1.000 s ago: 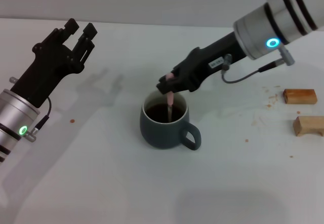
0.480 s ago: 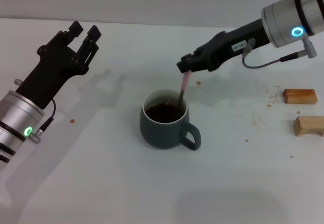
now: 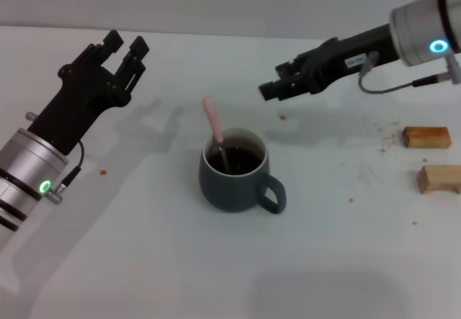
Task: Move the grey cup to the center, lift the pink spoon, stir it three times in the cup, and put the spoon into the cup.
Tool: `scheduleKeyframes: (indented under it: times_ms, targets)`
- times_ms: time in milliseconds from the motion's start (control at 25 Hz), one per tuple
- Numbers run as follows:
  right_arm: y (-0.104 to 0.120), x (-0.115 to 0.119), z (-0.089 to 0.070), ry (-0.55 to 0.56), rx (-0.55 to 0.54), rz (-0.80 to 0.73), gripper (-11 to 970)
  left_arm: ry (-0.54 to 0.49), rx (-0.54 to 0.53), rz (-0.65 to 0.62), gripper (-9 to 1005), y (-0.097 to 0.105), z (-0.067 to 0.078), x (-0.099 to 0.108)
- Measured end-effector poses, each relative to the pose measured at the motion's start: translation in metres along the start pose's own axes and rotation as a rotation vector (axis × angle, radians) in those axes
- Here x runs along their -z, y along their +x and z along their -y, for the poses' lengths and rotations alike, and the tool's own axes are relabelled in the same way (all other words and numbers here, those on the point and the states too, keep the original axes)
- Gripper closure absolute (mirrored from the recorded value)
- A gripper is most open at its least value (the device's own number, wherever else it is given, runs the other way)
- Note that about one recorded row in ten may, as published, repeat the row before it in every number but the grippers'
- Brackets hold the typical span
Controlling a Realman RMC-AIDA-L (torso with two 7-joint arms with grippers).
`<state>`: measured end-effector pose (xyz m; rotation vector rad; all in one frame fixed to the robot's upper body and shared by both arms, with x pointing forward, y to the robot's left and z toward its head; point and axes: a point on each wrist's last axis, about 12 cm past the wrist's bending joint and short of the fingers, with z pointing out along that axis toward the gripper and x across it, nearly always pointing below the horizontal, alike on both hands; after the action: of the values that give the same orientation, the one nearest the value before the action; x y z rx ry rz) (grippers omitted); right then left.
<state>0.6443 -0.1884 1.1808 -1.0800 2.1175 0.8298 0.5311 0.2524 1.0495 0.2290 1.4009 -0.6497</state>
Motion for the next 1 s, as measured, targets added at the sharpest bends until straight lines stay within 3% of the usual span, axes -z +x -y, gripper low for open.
scheduleKeyframes:
  times_ms: [360, 600, 800, 1000]
  targets:
    - [0.038, 0.037, 0.018, 0.202, -0.089, 0.169, 372, -0.002, 0.003, 0.016, 524, -0.002, -0.001, 0.002]
    - [0.103, 0.064, 0.021, 0.353, -0.114, 0.362, 357, -0.077, 0.028, 0.034, 524, -0.005, -0.013, 0.017]
    - [0.150, 0.088, 0.015, 0.467, -0.030, 0.554, 358, -0.103, 0.043, 0.038, 524, -0.009, -0.024, 0.031]
    - [0.195, 0.105, 0.008, 0.681, 0.054, 0.767, 358, -0.124, 0.039, 0.072, 524, -0.013, -0.027, 0.043]
